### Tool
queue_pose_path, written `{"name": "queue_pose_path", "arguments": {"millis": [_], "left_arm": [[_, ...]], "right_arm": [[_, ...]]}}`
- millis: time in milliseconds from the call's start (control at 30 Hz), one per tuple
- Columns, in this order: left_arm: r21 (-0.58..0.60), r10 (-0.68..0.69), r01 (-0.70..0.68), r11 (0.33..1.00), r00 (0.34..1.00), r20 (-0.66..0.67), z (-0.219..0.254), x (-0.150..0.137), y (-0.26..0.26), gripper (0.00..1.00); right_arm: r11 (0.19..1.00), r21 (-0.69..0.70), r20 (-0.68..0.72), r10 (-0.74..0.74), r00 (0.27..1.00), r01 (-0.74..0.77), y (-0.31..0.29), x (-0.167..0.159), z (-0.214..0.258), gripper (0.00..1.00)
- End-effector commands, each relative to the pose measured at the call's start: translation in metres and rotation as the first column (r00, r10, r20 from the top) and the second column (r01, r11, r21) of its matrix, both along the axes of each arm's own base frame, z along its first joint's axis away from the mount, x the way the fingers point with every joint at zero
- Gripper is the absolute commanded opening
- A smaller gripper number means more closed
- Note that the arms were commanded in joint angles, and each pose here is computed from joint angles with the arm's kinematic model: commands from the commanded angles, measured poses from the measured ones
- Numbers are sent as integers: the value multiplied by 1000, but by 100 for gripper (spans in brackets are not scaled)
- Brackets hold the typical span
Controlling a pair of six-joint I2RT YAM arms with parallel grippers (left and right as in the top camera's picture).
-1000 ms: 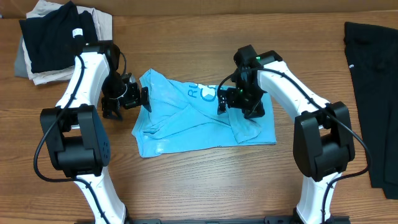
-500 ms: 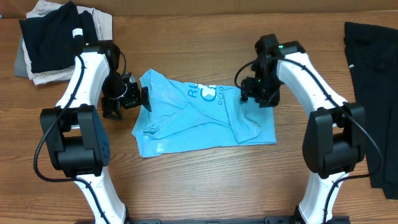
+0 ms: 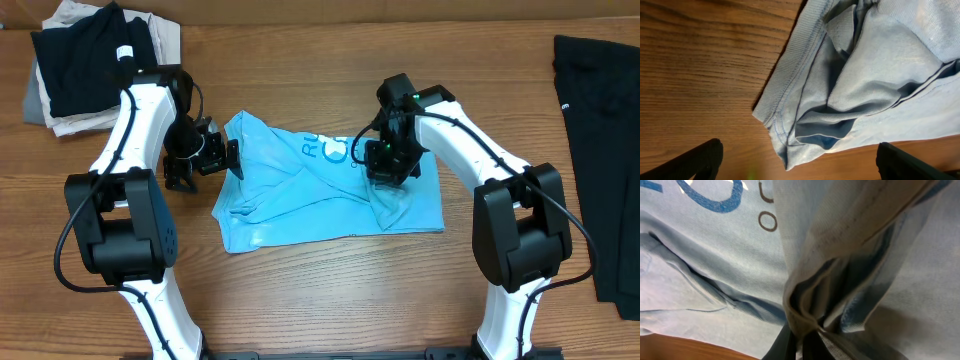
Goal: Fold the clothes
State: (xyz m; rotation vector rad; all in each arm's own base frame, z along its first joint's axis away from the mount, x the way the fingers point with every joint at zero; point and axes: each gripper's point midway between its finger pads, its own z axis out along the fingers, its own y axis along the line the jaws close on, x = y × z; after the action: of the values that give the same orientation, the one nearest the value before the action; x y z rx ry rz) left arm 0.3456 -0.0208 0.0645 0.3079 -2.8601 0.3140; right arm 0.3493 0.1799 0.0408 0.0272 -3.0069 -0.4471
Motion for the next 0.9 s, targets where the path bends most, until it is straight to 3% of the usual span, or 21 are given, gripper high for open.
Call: {"name": "queue_pose_path", "arguments": {"millis": [0,167,267,300,367,600,733,767,833,867], "left_arm": [[-6,-9,9,1000,999,41,12,5,-6,100],[-7,-9,9,1000,999,42,12,5,-6,100],[-7,-9,9,1000,999,42,12,5,-6,100],[-7,-9,9,1000,999,42,12,5,-6,100],[-7,-9,9,1000,999,42,12,5,-6,100],[-7,-9,9,1000,999,42,12,5,-6,100],[-7,-9,10,1000,999,41,12,4,-6,100],[-7,-10,10,1000,999,41,12,5,-6,100],[-7,-9,9,1000,999,42,12,5,-6,100],[-7,-9,9,1000,999,42,12,5,-6,100]], "right_arm": [[997,69,26,-19,999,17,12,8,18,4],[967,253,16,-21,1000,16,44,13,41,4],[963,268,-2,-20,1000,20,54,7,42,4],[963,269,-1,-9,1000,9,58,5,42,9],[963,270,3,19,1000,-19,68,-1,42,42],[960,260,27,100,995,-104,97,-18,44,44],[994,96,65,46,997,-52,58,0,60,45],[999,39,85,16,996,-20,39,9,70,48],[999,-31,115,-30,993,34,10,23,84,80],[996,-74,138,-47,989,58,-10,32,91,89]]}}
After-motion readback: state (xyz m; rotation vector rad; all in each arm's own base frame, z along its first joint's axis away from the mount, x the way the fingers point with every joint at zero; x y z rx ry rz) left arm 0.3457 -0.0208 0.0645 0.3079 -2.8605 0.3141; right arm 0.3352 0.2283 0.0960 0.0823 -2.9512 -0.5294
